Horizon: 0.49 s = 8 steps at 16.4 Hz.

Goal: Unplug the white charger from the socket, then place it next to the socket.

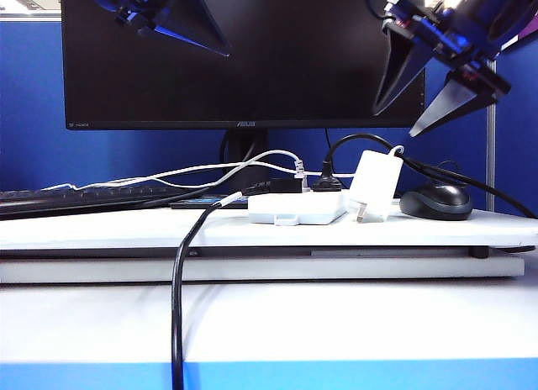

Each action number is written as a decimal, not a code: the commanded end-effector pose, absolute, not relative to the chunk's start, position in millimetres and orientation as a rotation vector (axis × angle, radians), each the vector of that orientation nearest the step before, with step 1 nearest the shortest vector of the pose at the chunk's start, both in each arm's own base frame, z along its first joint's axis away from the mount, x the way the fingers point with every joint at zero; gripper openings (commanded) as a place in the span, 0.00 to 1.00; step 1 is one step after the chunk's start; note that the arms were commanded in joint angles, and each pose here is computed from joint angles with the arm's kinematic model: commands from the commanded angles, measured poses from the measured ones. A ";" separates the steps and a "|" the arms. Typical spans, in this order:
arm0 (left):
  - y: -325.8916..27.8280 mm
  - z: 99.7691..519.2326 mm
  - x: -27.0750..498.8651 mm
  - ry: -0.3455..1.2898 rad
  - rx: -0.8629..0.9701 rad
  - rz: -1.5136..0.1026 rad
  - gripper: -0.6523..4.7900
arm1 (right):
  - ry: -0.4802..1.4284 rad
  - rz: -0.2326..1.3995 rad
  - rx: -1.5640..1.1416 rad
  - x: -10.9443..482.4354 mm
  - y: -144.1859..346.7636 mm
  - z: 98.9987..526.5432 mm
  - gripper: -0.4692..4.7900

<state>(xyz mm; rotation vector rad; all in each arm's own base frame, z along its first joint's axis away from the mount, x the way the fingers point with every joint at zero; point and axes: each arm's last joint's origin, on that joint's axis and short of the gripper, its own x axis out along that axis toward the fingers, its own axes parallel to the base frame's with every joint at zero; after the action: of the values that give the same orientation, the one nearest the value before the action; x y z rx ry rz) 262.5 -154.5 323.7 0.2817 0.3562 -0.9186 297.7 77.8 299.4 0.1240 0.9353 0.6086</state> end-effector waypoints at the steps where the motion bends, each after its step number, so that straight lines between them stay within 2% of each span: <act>1: -154.0 329.9 261.7 0.331 0.278 -0.920 0.11 | 0.999 0.564 0.029 289.8 74.0 303.3 0.69; 4: -154.2 330.4 261.8 0.327 0.278 -0.920 0.11 | 1.046 0.565 0.034 286.1 73.5 301.1 0.66; 7: -154.2 330.4 261.8 0.327 0.277 -0.920 0.11 | 1.056 0.607 0.061 284.5 74.7 300.9 0.38; 8: -154.2 330.6 261.8 0.327 0.278 -0.920 0.11 | 1.056 0.608 0.061 284.6 75.1 300.8 0.17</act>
<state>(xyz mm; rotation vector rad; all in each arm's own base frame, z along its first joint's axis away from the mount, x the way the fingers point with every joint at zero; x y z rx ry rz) 262.7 -154.4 326.0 0.2816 0.3490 -0.9182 285.2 74.4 298.1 0.0629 1.0683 0.5945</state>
